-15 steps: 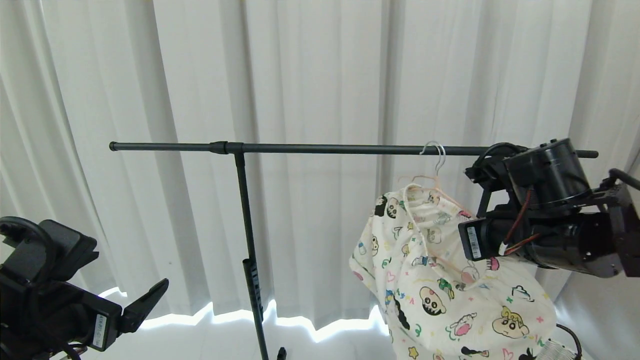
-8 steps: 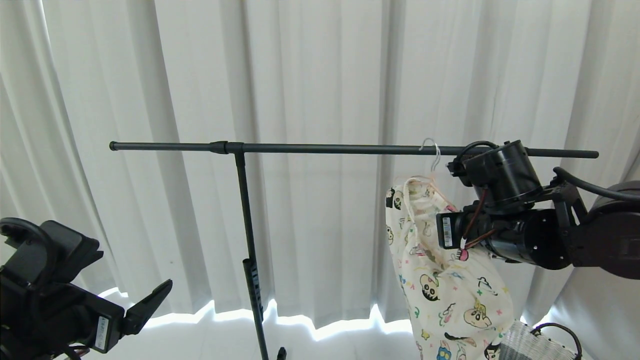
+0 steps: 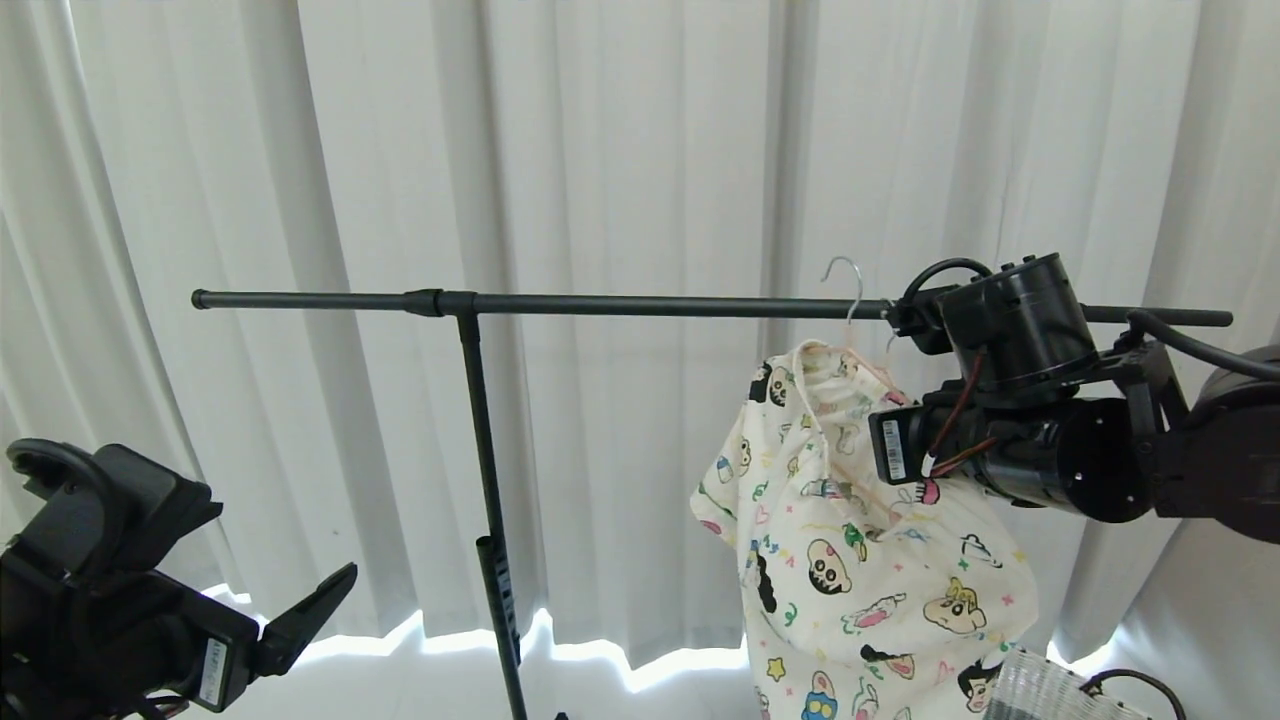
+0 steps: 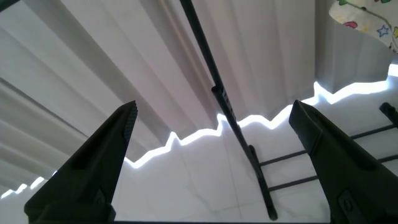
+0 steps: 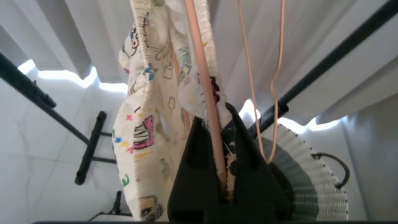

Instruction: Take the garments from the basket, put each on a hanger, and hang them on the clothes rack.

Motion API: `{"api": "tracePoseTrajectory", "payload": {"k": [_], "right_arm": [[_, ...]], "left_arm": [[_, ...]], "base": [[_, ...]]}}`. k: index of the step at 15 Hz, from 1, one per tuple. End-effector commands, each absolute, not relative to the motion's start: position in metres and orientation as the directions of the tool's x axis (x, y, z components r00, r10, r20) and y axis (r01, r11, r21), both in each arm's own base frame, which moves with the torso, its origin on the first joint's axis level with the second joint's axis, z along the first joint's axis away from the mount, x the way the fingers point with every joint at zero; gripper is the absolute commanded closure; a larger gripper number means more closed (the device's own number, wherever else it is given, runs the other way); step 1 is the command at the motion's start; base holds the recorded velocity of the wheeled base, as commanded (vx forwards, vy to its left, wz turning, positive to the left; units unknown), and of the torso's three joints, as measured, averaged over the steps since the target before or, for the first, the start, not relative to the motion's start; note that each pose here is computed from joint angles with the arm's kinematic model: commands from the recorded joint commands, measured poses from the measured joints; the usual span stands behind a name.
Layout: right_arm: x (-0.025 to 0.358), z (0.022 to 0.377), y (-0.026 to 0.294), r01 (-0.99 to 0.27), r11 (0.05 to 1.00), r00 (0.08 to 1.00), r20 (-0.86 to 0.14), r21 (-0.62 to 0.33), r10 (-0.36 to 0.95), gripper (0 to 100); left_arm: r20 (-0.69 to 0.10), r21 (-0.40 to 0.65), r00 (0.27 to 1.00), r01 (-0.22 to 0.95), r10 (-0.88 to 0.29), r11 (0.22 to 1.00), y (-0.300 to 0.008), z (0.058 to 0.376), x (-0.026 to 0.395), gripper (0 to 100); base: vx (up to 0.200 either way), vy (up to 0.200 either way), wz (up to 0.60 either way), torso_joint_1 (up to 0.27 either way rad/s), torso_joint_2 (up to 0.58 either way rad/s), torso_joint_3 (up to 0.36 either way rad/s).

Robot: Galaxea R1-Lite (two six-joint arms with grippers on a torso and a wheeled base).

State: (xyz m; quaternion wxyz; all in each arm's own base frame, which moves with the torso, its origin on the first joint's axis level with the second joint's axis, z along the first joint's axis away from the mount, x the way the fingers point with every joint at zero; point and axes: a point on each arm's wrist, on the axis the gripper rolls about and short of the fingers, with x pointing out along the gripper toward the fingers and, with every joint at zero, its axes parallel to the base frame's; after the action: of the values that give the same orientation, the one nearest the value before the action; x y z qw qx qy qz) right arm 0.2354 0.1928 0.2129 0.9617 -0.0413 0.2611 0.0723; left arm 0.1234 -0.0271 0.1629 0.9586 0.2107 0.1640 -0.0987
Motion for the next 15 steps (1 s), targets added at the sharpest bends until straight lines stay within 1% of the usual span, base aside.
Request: {"api": "tracePoseTrajectory", "payload": {"k": [1,8,13,15], "right_arm": [[0.2334,0.2145,0.1933,-0.165,0.986,0.855,-0.504,-0.038,0.124,100],[0.229,0.2112,0.1981,-0.185,0.982,0.847,-0.514,-0.042,0.137,100],[0.2272,0.2049,0.1987,-0.201,0.979,0.833,-0.534,-0.046,0.146,100],[0.2265,0.2059,0.1997,-0.265,0.964,0.806,-0.55,-0.007,0.218,100]], "left_arm": [[-0.352,0.372,0.928,0.26,-0.124,0.891,-0.0275,0.1634,0.1228,0],[-0.341,0.372,0.932,0.254,-0.124,0.893,-0.0269,0.1652,0.1212,0],[-0.332,0.372,0.932,0.269,-0.143,0.888,-0.0287,0.1658,0.1184,0],[-0.329,0.373,0.934,0.265,-0.14,0.889,-0.0283,0.166,0.1176,0]], "base": [[0.2,0.0,0.0,0.007,0.0,0.002],[0.2,0.0,0.0,0.004,0.0,0.002],[0.0,0.0,0.0,0.0,0.0,0.0],[0.0,0.0,0.0,0.0,0.0,0.0]]}}
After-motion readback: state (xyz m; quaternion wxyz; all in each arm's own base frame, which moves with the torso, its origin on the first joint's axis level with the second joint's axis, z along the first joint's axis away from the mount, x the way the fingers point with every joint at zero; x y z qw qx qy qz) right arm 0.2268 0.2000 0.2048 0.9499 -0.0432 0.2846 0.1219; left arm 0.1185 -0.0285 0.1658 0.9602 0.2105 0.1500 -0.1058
